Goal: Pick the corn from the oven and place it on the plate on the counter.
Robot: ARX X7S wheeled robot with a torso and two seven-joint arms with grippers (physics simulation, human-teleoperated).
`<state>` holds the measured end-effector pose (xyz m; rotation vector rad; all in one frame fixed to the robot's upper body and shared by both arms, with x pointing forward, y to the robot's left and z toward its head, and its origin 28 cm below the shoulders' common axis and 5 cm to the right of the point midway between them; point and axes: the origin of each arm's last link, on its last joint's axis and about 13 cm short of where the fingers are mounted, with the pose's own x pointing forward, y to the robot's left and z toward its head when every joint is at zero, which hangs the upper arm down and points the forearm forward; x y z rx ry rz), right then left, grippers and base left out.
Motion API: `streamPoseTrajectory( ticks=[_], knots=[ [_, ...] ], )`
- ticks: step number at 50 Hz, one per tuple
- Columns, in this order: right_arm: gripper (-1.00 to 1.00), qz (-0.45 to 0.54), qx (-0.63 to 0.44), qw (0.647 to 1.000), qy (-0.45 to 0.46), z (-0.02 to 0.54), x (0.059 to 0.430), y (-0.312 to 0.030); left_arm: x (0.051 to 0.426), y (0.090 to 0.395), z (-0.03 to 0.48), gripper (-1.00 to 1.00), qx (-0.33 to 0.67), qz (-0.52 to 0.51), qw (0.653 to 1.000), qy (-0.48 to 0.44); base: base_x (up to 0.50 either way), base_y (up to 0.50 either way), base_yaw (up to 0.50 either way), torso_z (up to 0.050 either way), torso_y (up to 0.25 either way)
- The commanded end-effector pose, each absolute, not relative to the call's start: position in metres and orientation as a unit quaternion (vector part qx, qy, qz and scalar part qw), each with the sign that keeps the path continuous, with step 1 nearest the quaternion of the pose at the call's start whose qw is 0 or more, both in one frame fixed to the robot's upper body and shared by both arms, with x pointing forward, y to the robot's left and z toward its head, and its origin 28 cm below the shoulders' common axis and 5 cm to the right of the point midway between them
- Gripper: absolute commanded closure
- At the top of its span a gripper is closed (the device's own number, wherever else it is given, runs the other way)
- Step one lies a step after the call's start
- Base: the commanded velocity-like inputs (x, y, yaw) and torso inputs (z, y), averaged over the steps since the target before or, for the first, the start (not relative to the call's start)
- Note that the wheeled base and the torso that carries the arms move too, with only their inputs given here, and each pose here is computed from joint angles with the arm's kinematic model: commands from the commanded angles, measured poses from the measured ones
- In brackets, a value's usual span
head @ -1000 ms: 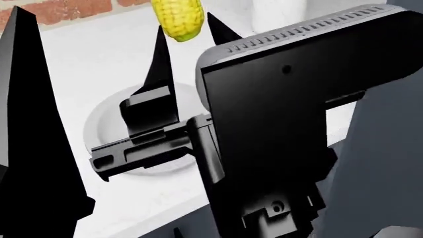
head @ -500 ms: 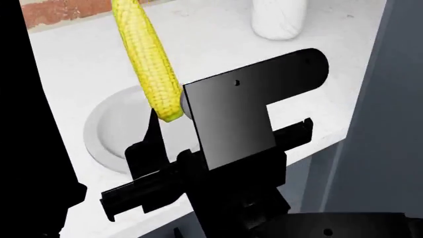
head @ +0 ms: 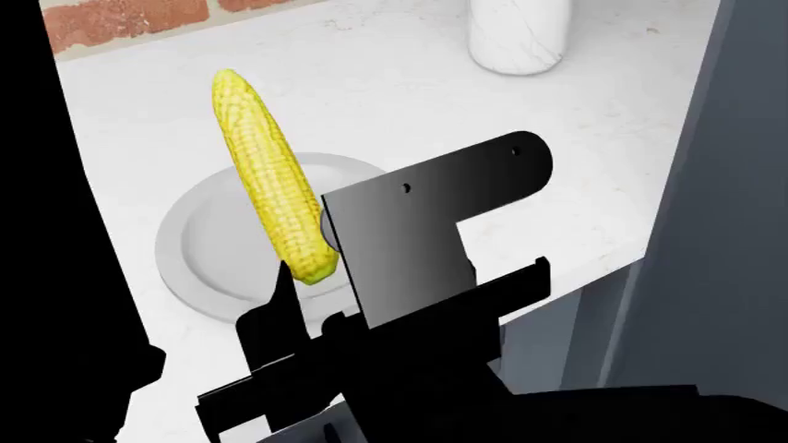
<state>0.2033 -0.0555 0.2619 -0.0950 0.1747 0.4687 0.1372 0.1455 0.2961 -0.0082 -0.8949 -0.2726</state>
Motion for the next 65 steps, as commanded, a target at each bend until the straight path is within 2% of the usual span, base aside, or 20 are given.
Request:
streamPoseTrajectory(
  ticks=[1,20,27,43,65],
  knots=[
    [1.00,0.236,-0.051,0.966,0.092,0.258,0.209,-0.053,0.137,0.145,0.295,-1.00,-0.005,-0.132,0.893,-0.430,0.00,0.00,0.00,0.000,0.000],
    [1.00,0.229,-0.050,0.971,0.043,0.264,0.210,-0.052,0.137,0.145,0.294,-1.00,-0.002,-0.134,0.894,-0.428,0.00,0.00,0.00,0.000,0.000],
    [1.00,0.226,-0.047,0.971,0.059,0.260,0.212,-0.052,0.138,0.145,0.293,-1.00,-0.002,-0.134,0.894,-0.428,0.00,0.00,0.00,0.000,0.000],
    [1.00,0.231,-0.050,0.971,0.040,0.261,0.210,-0.051,0.138,0.144,0.292,-1.00,-0.005,-0.135,0.894,-0.428,0.32,0.37,0.00,0.000,0.001],
    [1.00,0.247,-0.081,0.964,0.061,0.264,0.222,-0.043,0.136,0.142,0.297,-1.00,-0.009,-0.139,0.890,-0.434,0.00,0.00,0.00,0.000,0.000]
  ],
)
